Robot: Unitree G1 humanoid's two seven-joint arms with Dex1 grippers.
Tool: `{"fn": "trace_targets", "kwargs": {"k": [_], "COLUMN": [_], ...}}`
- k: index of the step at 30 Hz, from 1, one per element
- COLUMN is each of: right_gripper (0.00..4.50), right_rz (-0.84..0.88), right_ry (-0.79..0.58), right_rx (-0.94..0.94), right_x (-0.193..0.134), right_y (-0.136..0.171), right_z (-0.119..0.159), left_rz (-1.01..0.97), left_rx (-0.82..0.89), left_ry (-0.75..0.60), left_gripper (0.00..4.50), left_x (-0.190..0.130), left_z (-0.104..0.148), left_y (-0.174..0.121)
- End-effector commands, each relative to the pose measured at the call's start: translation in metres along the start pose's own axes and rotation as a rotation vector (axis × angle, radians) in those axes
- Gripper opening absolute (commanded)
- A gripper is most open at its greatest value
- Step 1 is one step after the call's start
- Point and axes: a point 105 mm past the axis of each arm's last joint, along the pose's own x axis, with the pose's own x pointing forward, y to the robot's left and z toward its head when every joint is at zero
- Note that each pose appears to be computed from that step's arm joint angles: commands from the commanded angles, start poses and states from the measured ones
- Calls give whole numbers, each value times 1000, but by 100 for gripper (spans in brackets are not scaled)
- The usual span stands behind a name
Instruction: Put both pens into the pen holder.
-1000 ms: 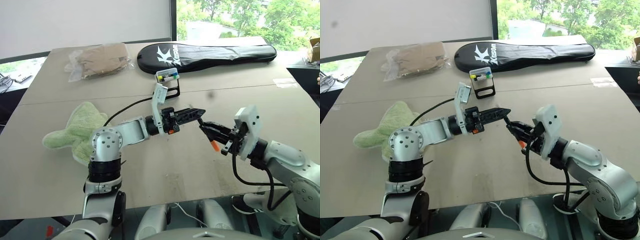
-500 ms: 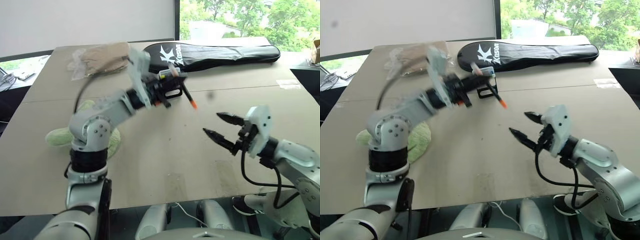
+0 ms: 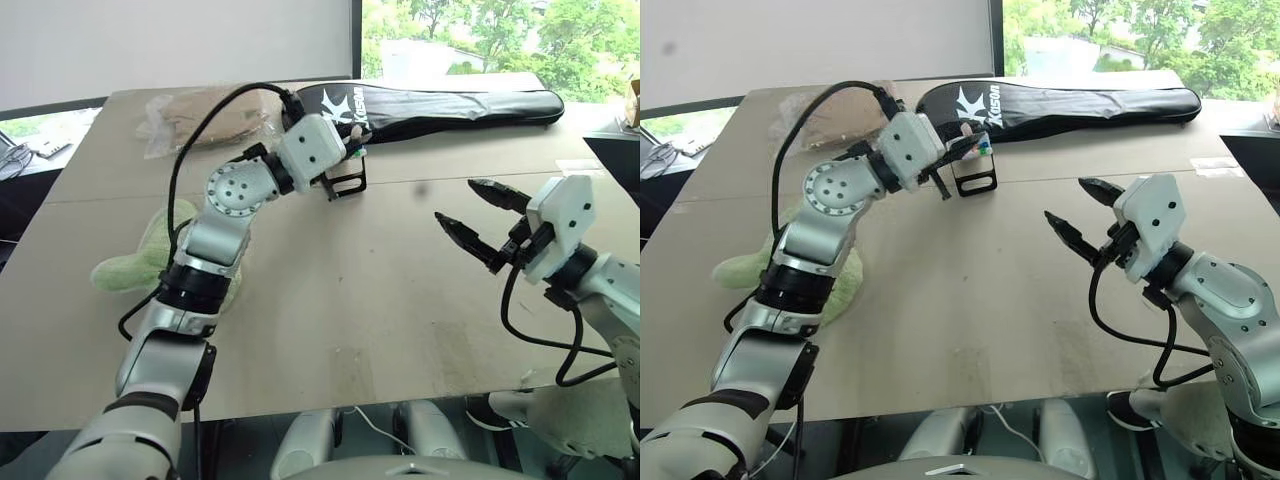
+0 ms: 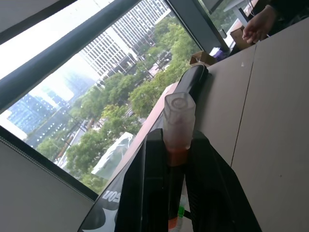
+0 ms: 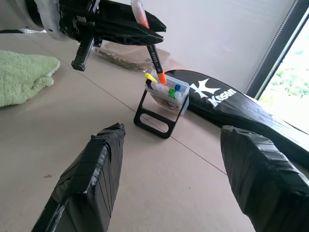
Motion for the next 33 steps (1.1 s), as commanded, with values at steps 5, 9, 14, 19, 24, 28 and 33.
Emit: {"fn": "trace_targets", "kwargs": {"k": [5,9,14,19,24,28,33], "right_gripper": [334,334,344,344,344,344,344], "right_rz": [-57,-72,-68,-76,-79,-87,-43], "right_ry": [-23,-24,-38,-28,53,180,267], "right_rx": [-53,-52,-56,-61,-63,-72,-41], "right_x": [-12,-15,-17,-20,-23,-34,-49], "right_y": [-4,-4,-2,-3,-4,-13,-20], "right_z": [11,11,15,14,-4,-36,-65], "left_rz": [-13,-10,23,53,-9,-83,-59], "left_rx": [110,116,176,159,-369,-669,-852], "left_ry": [-52,-21,28,-41,-148,-28,229], "left_gripper": [0,0,100,315,378,378,378], "left_x": [10,10,7,7,-13,-53,-111], "left_z": [-4,-23,-44,-30,0,8,-1], "left_y": [2,0,3,7,-6,-33,-77]}}
